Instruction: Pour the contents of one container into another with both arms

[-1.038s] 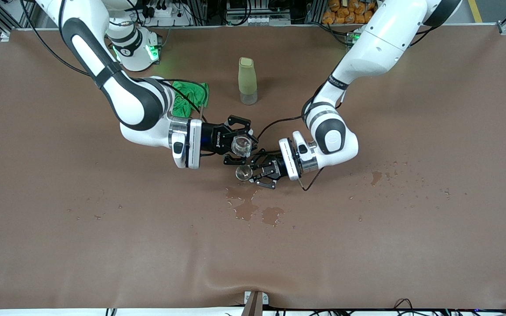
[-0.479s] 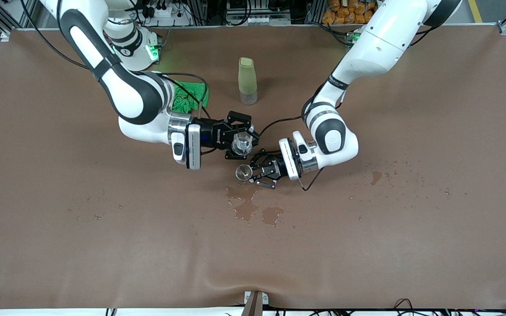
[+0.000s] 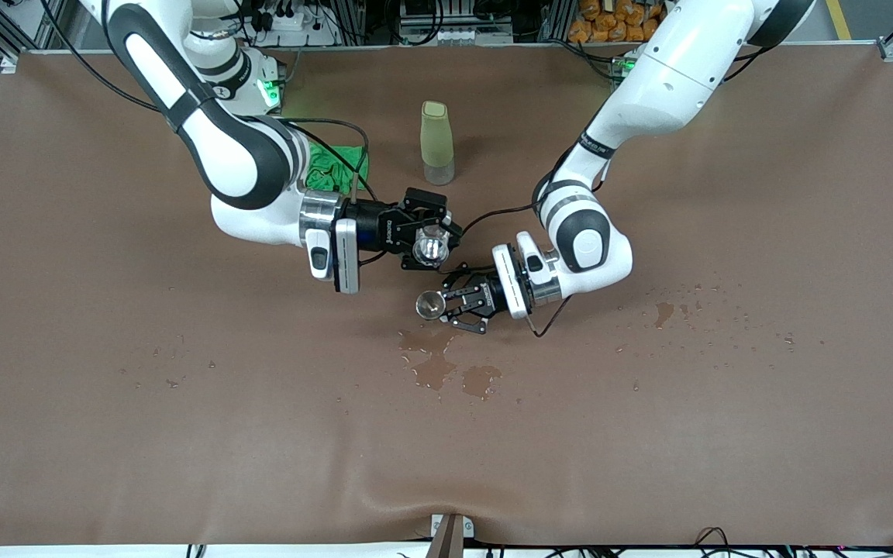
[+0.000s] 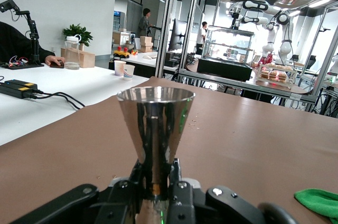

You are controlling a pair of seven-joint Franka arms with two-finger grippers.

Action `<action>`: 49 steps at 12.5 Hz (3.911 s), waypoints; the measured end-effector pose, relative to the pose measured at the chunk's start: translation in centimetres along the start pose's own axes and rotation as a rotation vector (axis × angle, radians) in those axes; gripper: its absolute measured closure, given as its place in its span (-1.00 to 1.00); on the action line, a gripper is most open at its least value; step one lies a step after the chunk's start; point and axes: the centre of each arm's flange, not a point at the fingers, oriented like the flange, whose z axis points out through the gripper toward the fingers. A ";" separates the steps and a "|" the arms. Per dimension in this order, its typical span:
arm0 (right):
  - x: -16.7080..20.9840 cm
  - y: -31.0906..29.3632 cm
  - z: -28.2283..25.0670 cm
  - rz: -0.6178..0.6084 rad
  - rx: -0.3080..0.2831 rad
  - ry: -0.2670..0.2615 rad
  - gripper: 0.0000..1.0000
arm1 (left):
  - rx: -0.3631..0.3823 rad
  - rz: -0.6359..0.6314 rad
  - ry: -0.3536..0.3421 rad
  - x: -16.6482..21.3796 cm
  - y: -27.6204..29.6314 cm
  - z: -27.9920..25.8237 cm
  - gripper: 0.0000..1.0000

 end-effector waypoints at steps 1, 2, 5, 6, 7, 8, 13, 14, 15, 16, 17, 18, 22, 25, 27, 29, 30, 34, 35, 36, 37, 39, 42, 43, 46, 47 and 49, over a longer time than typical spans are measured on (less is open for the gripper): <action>0.0 0.0 0.0 0.015 0.001 -0.001 0.67 | 0.000 -0.001 0.000 0.0 0.0 0.0 0.58; 0.0 0.0 0.0 0.028 0.001 -0.001 0.67 | 0.000 -0.001 0.000 0.0 0.0 0.0 0.58; 0.0 0.0 0.0 0.046 -0.002 0.000 0.67 | 0.000 -0.002 0.000 0.0 0.0 0.0 0.58; 0.0 0.1 -0.1 0.049 -0.004 0.002 0.67 | 0.000 -0.002 0.000 0.0 0.0 0.0 0.58; 0.0 0.2 -0.1 0.051 -0.006 0.003 0.67 | 0.000 -0.002 0.000 0.0 0.0 0.0 0.58; 0.0 0.2 -0.2 0.054 -0.008 0.003 0.67 | 0.000 -0.002 0.000 0.0 0.0 0.0 0.58; 0.4 0.8 -0.9 0.093 -0.021 0.016 0.67 | 0.000 -0.002 0.000 0.0 0.0 0.0 0.58; 0.5 0.8 -1.0 0.098 -0.022 0.017 0.67 | 0.000 -0.002 0.000 0.0 0.0 0.0 0.58; 0.6 0.8 -1.1 0.103 -0.023 0.018 0.67 | 0.000 -0.002 0.000 0.0 0.0 0.0 0.58; 0.6 0.8 -1.1 0.106 -0.023 0.019 0.67 | -0.001 -0.002 0.000 0.0 0.0 0.0 0.58; 0.6 0.9 -1.2 0.109 -0.023 0.020 0.67 | -0.001 -0.002 0.000 0.0 0.0 0.0 0.58; 0.6 0.9 -1.2 0.117 -0.024 0.021 0.67 | -0.001 -0.002 0.000 0.0 0.0 0.0 0.58; 0.8 1.1 -1.5 0.152 -0.027 0.027 0.67 | -0.003 -0.001 0.000 0.0 0.2 0.1 0.58; 1.0 1.1 -1.6 0.182 -0.026 0.032 0.67 | -0.005 0.014 -0.001 0.0 0.3 0.2 0.58; 1.1 1.1 -1.6 0.211 -0.025 0.033 0.67 | -0.005 0.030 -0.003 -0.2 0.3 0.2 0.58; 1.1 1.0 -1.6 0.224 -0.024 0.034 0.67 | -0.004 0.045 -0.003 -0.2 0.3 0.2 0.58; 1.1 1.0 -1.6 0.229 -0.023 0.034 0.67 | -0.004 0.050 -0.003 -0.2 0.3 0.2 0.58; 1.1 1.0 -1.6 0.264 -0.021 0.036 0.67 | -0.003 0.062 -0.004 -0.2 0.2 0.2 0.58; 1.1 1.0 -1.6 0.267 -0.021 0.036 0.67 | -0.002 0.062 -0.004 -0.2 0.2 0.2 0.58; 1.1 1.0 -1.6 0.268 -0.021 0.036 0.67 | -0.002 0.062 -0.004 -0.2 0.2 0.2 0.58; 1.0 1.1 -1.6 0.270 -0.022 0.036 0.67 | -0.002 0.062 -0.004 -0.2 0.2 0.2 0.58; 1.0 1.1 -1.6 0.275 -0.022 0.035 0.67 | -0.002 0.062 -0.004 -0.2 0.2 0.2 0.58; 1.0 1.1 -1.6 0.305 -0.021 0.035 0.67 | -0.002 0.062 -0.004 -0.2 0.2 0.2 0.58; 0.9 1.1 -1.6 0.313 -0.021 0.035 0.67 | -0.002 0.062 -0.004 -0.2 0.2 0.2 0.58; 0.9 1.1 -1.6 0.339 -0.021 0.035 0.67 | -0.001 0.061 -0.003 -0.2 0.2 0.2 0.58; 0.9 1.1 -1.6 0.350 -0.020 0.035 0.67 | 0.000 0.059 -0.002 -0.2 0.2 0.2 0.58; 0.9 1.1 -1.6 0.370 -0.020 0.035 0.67 | 0.000 0.059 -0.002 -0.2 0.2 0.2 0.58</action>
